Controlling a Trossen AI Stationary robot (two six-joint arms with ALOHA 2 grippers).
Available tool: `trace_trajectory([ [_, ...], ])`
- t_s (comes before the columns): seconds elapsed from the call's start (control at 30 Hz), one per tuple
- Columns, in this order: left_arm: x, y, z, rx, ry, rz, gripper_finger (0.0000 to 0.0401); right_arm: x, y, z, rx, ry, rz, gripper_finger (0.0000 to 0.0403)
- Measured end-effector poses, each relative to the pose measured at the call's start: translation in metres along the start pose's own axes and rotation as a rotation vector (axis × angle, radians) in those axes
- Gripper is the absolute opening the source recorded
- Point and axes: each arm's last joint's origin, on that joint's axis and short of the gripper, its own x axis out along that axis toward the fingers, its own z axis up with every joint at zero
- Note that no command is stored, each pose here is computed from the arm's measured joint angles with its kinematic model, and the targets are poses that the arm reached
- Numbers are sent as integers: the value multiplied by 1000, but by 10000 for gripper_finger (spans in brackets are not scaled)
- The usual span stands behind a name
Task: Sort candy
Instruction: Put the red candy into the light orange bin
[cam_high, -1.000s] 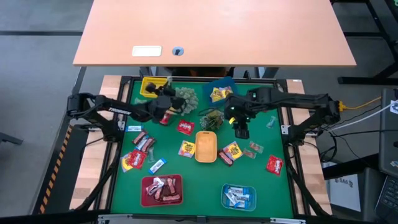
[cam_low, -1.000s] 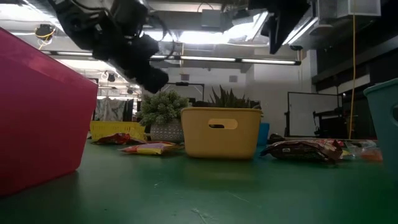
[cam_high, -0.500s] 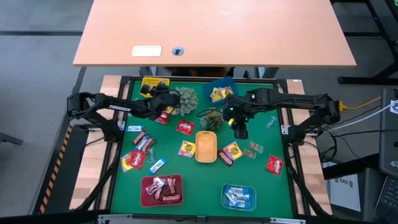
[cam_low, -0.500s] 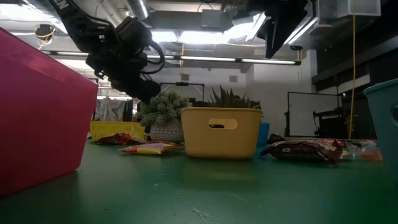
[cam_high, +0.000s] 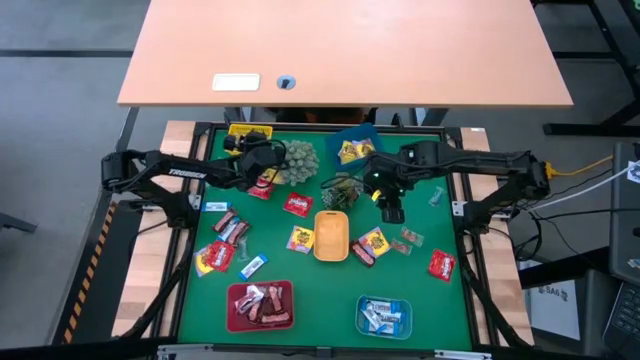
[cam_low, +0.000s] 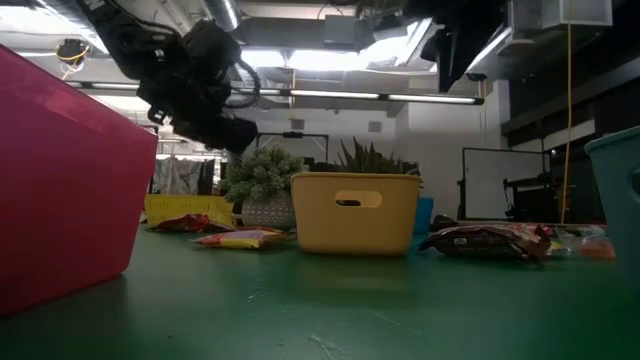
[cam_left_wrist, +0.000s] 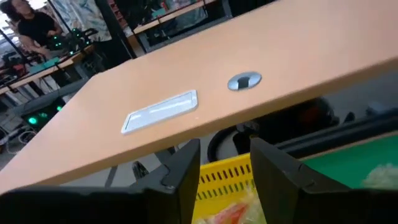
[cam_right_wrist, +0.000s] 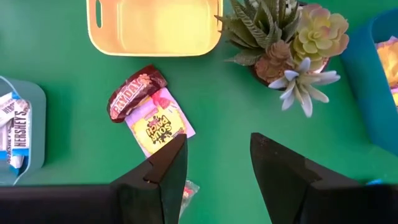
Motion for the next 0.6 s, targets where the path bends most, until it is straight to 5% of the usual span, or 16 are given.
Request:
trace_trajectory([
  [0.33,-41,20,34,-160,-81,-243,129,-20,3,-10,23,-57,-4,175],
  [0.6,-73,22,41,-150,-72,-670,129,-21,3,-11,23,-63,-4,175],
])
